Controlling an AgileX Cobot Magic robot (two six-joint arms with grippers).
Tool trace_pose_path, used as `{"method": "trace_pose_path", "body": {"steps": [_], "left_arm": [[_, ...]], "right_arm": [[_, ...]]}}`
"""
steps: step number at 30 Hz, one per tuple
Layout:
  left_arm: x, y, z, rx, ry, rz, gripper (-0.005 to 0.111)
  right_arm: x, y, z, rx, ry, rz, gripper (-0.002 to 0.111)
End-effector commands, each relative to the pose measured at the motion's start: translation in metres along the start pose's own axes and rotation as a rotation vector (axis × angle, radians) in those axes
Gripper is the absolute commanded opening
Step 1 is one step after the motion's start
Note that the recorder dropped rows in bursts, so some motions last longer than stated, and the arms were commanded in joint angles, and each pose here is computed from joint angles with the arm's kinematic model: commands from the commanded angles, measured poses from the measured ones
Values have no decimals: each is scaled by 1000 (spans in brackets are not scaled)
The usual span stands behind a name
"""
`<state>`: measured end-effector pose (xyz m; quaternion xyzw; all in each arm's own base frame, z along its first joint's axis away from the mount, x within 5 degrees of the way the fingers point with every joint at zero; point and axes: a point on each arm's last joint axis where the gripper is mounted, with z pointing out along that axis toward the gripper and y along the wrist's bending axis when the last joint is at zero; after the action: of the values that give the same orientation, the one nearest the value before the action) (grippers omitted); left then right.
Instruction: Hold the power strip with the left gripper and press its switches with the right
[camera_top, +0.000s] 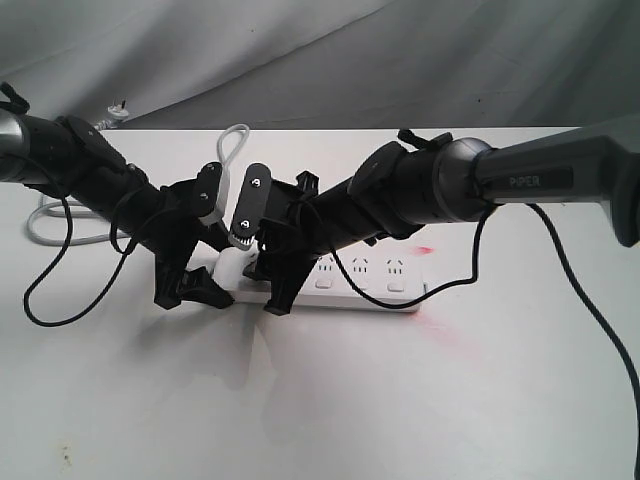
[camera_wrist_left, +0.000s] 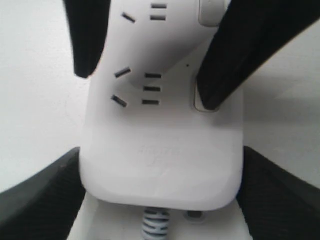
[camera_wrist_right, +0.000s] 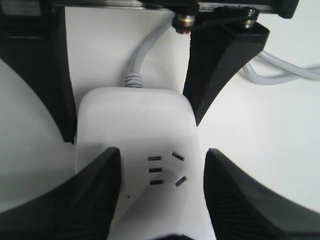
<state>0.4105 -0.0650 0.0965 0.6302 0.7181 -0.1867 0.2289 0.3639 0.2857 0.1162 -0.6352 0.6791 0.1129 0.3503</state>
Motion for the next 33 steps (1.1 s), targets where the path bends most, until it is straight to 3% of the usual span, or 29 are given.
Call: {"method": "trace_pose_path", "body": {"steps": [1,19,33], "left_arm": [[-2,-1,2,15,-13,-7,54],[-2,-1,2,15,-13,-7,54],[-2,-1,2,15,-13,-7,54]], "right_arm": [[12,10,12,-48,30,3,48],[14,13,15,-77,27,13,48],[-30,-13,-49,39,-86,-31,48]]}}
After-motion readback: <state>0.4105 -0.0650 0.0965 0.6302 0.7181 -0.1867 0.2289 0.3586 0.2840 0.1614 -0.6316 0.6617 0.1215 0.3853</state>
